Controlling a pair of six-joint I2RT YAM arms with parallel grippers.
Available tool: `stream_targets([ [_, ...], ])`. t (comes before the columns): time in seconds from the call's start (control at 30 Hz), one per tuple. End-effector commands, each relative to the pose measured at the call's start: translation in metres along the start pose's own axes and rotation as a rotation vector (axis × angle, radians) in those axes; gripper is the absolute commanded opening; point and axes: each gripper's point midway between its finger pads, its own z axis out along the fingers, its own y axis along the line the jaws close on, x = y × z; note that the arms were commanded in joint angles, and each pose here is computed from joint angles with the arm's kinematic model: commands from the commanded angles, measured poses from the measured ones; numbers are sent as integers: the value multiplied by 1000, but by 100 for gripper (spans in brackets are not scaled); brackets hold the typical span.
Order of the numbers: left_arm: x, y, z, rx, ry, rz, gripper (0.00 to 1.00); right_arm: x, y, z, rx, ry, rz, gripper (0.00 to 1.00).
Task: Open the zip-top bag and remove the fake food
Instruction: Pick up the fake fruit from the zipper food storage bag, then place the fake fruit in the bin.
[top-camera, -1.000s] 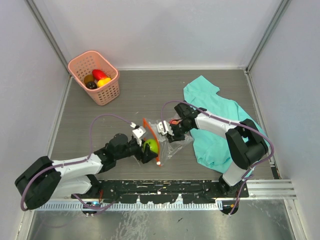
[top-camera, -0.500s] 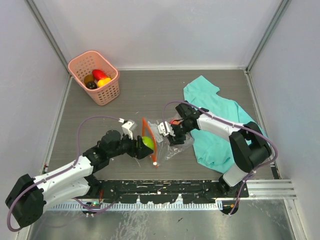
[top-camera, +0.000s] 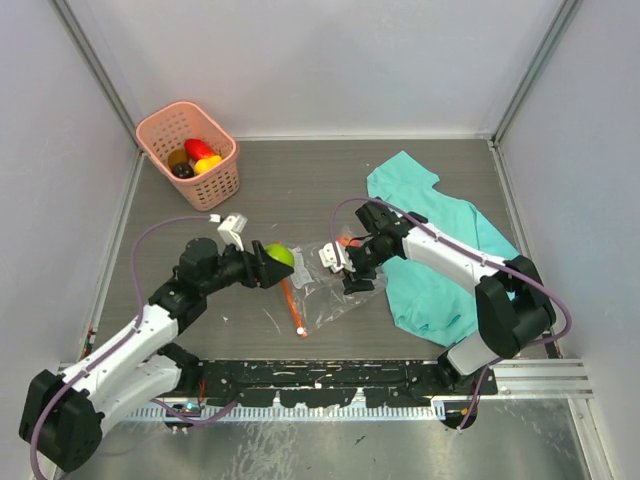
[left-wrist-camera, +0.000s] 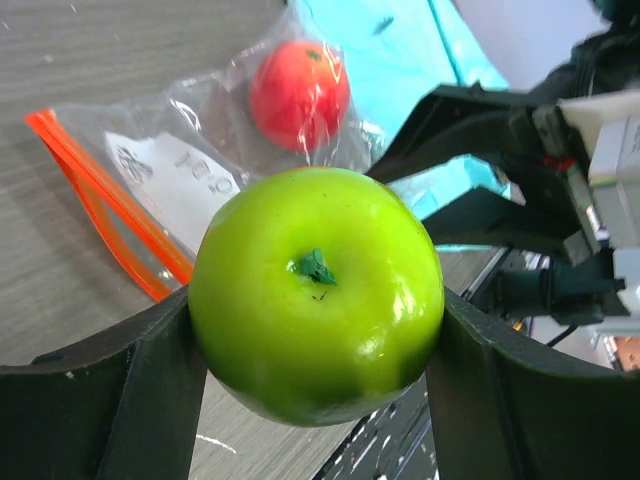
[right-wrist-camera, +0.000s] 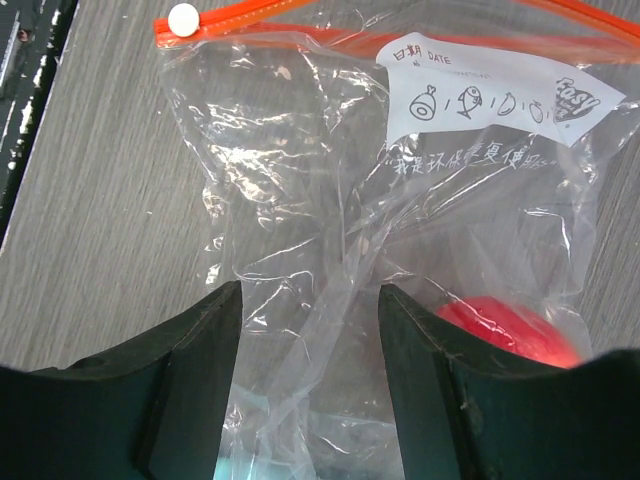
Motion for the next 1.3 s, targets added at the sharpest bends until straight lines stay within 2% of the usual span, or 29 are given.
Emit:
stream_targets([
  [0.0, -47, -22, -9, 80, -89, -1, 24, -22, -4, -17, 13, -31, -37, 62],
  [0.37, -125, 16, -24, -55, -205, -54, 23, -25, -5, -23, 29, -24, -44, 62],
  [0.5, -161, 40, -34, -141, -277, -83, 17, -24, -5, -24, 33, -21, -43, 62],
  [0.63, -195, 68, -45, -279, -360, -97, 15, -24, -5, -24, 32, -19, -42, 62],
  [0.9, -251, 109, -57, -511, -450, -126, 15, -24, -4, -24, 28, -21, -44, 62],
  [1.27, -290, 190, -76, -953, -451, -172, 17, -24, -3, -24, 24, -21, -42, 62],
])
